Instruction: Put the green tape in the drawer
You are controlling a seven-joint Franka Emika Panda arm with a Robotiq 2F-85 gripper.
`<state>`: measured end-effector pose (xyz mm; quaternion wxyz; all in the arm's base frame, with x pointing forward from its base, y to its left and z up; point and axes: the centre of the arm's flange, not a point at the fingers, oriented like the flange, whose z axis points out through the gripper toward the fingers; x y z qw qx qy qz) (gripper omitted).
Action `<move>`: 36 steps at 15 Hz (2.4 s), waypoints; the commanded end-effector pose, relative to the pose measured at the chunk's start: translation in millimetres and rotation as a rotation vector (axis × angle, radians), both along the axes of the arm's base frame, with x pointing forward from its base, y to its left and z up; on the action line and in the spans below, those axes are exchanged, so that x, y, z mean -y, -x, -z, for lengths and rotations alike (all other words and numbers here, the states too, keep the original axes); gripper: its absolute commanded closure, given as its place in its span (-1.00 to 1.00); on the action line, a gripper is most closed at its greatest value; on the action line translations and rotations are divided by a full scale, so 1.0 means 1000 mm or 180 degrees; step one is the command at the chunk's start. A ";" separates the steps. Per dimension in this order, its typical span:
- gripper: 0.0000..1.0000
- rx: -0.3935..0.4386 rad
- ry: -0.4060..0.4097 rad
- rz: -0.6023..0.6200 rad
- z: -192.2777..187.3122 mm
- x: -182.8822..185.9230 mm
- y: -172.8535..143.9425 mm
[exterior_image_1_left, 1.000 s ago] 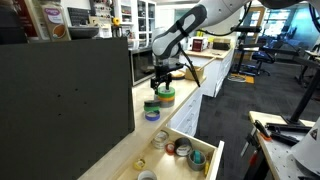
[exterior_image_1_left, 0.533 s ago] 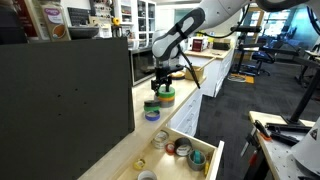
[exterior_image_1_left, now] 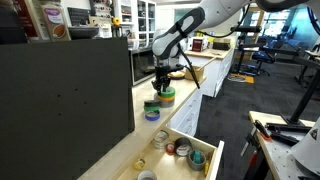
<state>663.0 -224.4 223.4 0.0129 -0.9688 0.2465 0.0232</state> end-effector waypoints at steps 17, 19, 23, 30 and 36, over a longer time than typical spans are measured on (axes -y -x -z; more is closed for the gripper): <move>0.86 0.0140 0.0430 -0.0200 -0.094 0.003 0.017; 0.86 0.0187 0.0400 -0.0218 -0.107 -0.006 0.026; 0.87 0.0126 0.0231 -0.0303 -0.121 -0.030 0.048; 0.87 -0.0046 0.0085 -0.0584 -0.119 -0.089 0.088; 0.87 -0.0149 0.0044 -0.0749 -0.099 -0.145 0.111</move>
